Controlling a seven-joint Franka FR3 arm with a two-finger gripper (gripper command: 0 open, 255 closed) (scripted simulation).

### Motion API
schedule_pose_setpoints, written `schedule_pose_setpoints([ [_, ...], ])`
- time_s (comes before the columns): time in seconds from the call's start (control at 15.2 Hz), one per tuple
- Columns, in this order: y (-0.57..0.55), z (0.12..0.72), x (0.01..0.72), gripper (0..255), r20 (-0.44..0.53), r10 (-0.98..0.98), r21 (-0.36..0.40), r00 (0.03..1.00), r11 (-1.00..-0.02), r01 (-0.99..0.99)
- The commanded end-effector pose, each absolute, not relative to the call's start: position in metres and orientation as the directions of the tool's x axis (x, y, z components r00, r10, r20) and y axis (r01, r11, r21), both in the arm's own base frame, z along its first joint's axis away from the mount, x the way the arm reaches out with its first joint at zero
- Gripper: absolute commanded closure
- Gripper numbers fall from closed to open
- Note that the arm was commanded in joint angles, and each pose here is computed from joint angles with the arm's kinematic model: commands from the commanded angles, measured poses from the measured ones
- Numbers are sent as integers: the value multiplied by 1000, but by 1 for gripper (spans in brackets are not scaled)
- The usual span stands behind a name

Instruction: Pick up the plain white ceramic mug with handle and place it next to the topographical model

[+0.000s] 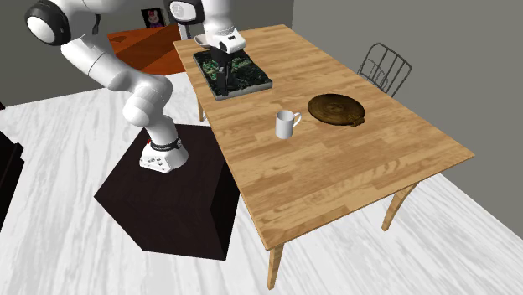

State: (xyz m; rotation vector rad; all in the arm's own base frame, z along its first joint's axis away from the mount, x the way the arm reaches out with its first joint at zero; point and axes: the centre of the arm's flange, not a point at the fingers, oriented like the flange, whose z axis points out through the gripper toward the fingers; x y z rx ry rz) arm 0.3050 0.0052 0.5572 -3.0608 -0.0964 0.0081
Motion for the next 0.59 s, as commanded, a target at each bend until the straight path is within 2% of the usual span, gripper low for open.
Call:
schedule_pose_setpoints([
  [0.0, 5, 557, 305, 0, -3, 63, -79, 998, -995, 63],
  [0.53, 30, 500, 395, 0, -28, 59, -54, 998, -997, 57],
])
